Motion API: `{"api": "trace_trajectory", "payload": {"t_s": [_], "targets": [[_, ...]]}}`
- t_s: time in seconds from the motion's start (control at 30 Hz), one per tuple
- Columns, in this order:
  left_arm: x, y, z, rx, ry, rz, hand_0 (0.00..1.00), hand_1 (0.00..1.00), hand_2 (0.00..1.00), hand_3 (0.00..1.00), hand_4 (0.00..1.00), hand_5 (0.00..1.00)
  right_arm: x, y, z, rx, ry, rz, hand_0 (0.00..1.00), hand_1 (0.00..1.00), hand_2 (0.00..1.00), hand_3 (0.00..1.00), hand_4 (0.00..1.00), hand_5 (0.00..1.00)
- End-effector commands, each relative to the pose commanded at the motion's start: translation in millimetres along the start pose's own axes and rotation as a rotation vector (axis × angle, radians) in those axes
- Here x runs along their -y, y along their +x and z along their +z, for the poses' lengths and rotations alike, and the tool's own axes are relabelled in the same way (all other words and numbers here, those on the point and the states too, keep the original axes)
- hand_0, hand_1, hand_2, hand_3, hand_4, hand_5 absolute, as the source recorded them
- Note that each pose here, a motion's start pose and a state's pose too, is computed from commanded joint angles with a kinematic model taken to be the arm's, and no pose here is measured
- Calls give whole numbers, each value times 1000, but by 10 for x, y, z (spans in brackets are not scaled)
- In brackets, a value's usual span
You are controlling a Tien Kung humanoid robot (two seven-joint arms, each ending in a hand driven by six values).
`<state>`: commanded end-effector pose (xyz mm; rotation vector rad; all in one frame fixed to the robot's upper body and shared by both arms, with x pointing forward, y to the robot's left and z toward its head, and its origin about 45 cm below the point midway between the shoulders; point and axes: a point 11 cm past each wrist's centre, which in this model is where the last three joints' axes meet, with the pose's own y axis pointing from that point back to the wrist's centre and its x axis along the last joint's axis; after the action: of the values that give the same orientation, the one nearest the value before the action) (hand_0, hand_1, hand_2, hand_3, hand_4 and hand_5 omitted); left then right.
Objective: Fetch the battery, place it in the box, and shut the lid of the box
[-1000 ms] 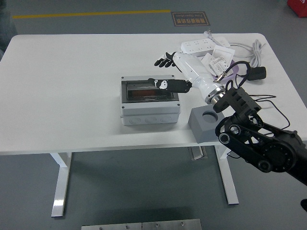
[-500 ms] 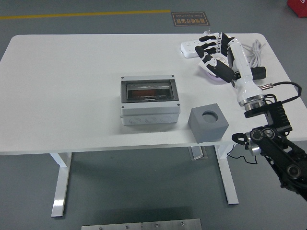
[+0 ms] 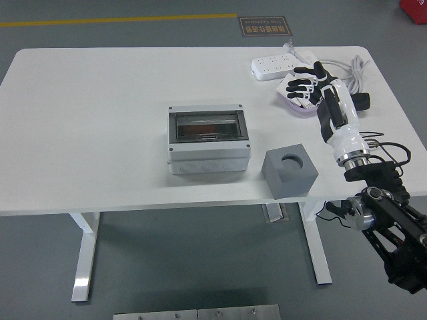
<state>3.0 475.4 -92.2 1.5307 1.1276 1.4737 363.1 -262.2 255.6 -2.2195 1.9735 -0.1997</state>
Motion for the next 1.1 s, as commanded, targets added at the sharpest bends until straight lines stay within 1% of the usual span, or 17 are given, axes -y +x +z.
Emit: {"api": "trace_trajectory", "payload": {"t_s": [0.07,0.23,0.27,0.37,0.57,0.73,0.83,1.03,1.1], "targets": [[-1,13,5,-3,-2,3,696,796,748,764,890,392,16,-30,-126,-8,29,-12,513,520,531,599,998,935],[-6,-4,42,-6,-11,-1,696,796,748,764,890,392,40,-53,-362,-43,91,-22,513,520,531,599,998,935],[-7,-14,51,-6,-12,-3,696,796,749,772,891,393,44,-46,-389,-52,98,-21,515,521,533,605,998,957],[-9,-37,67,-5,-15,-7,696,796,749,772,891,393,51,-17,-391,-77,95,-13,515,521,533,605,998,957],[-11,-71,88,-3,-20,-11,698,796,750,771,893,395,14,25,-192,-133,34,-6,513,524,532,603,998,959],[-9,-102,88,-5,-23,-14,698,796,750,773,894,396,-17,43,-97,-150,11,0,515,526,533,609,998,958],[-8,-114,88,-7,-24,-15,698,796,750,773,894,396,-26,46,-130,-155,20,3,515,526,533,609,998,958],[-9,-123,98,-11,-28,-15,701,796,749,775,895,397,-14,43,-357,-146,76,-1,523,530,533,617,998,955],[-9,-126,99,-12,-28,-16,702,796,750,782,895,398,-6,54,-404,-144,88,1,523,532,548,631,998,952]]}}
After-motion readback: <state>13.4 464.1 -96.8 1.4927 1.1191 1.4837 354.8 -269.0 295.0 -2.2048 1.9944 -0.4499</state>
